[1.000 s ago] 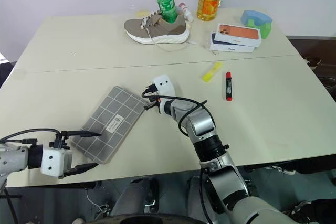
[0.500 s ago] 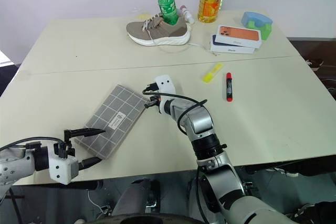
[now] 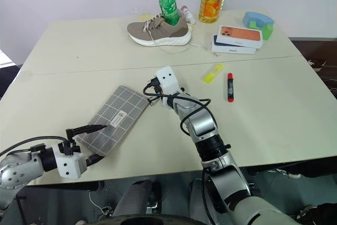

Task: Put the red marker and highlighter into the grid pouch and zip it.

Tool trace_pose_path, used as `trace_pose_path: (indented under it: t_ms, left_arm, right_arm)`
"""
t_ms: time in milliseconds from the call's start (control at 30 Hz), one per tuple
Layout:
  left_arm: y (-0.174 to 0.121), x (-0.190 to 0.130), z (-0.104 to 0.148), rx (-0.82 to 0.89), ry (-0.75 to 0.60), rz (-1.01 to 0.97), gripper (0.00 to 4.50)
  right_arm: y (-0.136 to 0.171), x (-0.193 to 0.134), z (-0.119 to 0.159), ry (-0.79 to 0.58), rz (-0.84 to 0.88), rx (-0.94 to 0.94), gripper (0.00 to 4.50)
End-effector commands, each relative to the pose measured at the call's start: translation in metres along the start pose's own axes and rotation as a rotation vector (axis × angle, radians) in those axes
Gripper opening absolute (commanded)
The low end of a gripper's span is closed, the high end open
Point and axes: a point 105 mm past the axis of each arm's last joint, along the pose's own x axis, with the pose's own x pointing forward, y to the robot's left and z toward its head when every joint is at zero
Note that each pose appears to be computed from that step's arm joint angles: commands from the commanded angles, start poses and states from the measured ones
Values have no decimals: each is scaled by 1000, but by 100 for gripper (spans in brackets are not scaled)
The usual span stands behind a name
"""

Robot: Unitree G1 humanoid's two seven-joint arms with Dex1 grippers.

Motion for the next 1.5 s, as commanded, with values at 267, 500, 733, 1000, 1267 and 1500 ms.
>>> trace_pose_path:
  t_ms: [267, 500, 733, 1000, 1267, 1500]
  left_arm:
    - [-18, 0, -12, -41, 62, -66, 450]
    - [-14, -1, -15, -18, 80, -35, 450]
    - [-5, 9, -20, 53, 116, 6, 450]
    - [1, 17, -20, 47, 136, 71, 325]
    - [1, 19, -14, -14, 124, 111, 3]
    - [33, 14, -14, -218, 75, 283, 3]
  right_arm:
    - [41, 14, -36, 175, 127, 54, 2]
    - [38, 16, -52, 264, 80, 122, 2]
    - [41, 15, -49, 261, 76, 182, 2]
    - [40, 16, -47, 256, 70, 180, 0]
    - [35, 16, -43, 237, 51, 166, 0]
    - [-13, -11, 15, -14, -42, -33, 0]
